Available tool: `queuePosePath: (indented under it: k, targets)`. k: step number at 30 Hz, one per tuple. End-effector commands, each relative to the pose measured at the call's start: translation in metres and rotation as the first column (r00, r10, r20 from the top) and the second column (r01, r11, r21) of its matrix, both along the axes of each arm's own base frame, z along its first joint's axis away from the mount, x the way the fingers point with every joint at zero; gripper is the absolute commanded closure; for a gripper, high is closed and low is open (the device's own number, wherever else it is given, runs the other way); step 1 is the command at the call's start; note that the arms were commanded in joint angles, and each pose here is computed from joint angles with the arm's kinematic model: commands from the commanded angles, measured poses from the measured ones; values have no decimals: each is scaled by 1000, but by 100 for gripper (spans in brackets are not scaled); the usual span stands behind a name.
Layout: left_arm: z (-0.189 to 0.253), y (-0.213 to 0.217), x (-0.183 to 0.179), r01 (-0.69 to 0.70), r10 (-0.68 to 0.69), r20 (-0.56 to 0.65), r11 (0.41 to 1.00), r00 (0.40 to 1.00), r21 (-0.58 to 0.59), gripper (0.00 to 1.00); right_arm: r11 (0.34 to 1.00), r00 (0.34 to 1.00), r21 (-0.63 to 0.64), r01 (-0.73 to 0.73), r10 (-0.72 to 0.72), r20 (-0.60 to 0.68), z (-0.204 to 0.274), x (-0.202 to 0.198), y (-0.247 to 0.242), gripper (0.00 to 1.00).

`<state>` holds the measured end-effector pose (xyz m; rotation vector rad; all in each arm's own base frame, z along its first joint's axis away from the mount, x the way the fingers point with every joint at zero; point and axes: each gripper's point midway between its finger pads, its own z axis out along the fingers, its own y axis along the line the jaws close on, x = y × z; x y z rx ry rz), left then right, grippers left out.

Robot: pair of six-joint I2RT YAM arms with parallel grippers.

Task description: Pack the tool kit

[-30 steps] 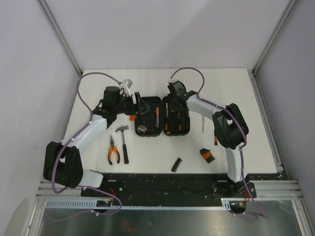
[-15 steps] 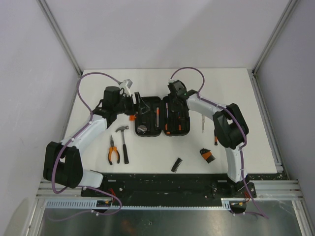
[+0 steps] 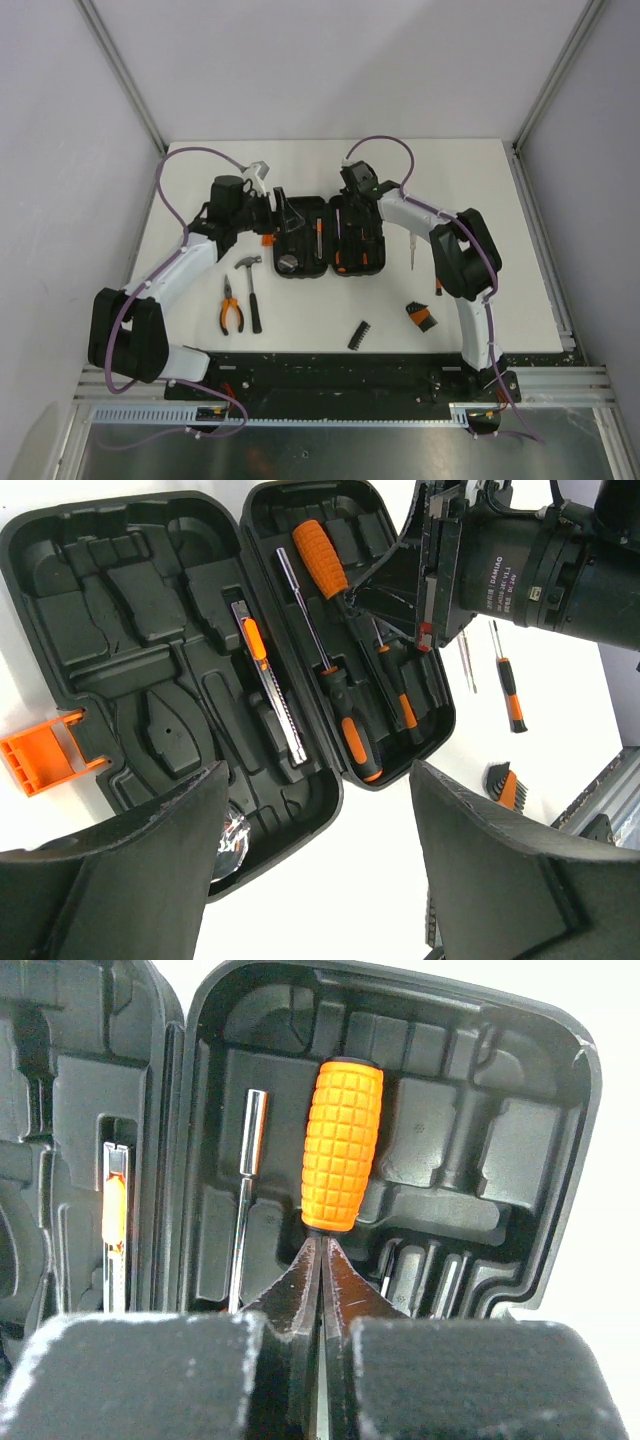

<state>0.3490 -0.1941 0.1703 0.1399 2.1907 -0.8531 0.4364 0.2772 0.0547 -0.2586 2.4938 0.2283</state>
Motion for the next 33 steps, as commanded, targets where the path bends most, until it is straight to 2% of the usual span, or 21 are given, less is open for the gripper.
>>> queuePosePath:
  k: [1,6,10,19,22,26,33]
  targets:
    - [1,-3,0,24,-25,36,1000,999,11,22,998,987,-65,-8,-2,-162,-56,-27,-9,100]
    - [-15,-1,-3,23,-23,-2,999,1000,23,22,994,981,-107,-3,-18,-195,-76,-34,-17,100]
    - [-43,1,-10,11,-8,-81,999,997,38,22,995,984,-102,0,-19,-177,-75,-31,-15,99]
    - [-91,6,-26,-35,55,-236,995,970,89,24,999,999,-25,30,-30,-12,-16,10,2,75]
    - [-100,9,-28,-52,81,-269,992,960,112,26,999,999,-11,32,-31,22,-1,19,5,71]
    - [-109,13,-29,-68,107,-297,988,949,138,29,1000,999,-3,26,-26,22,3,23,6,69]
    - [-125,10,-35,-52,105,-358,986,928,156,38,998,998,-37,47,-48,-41,-20,19,-1,70]
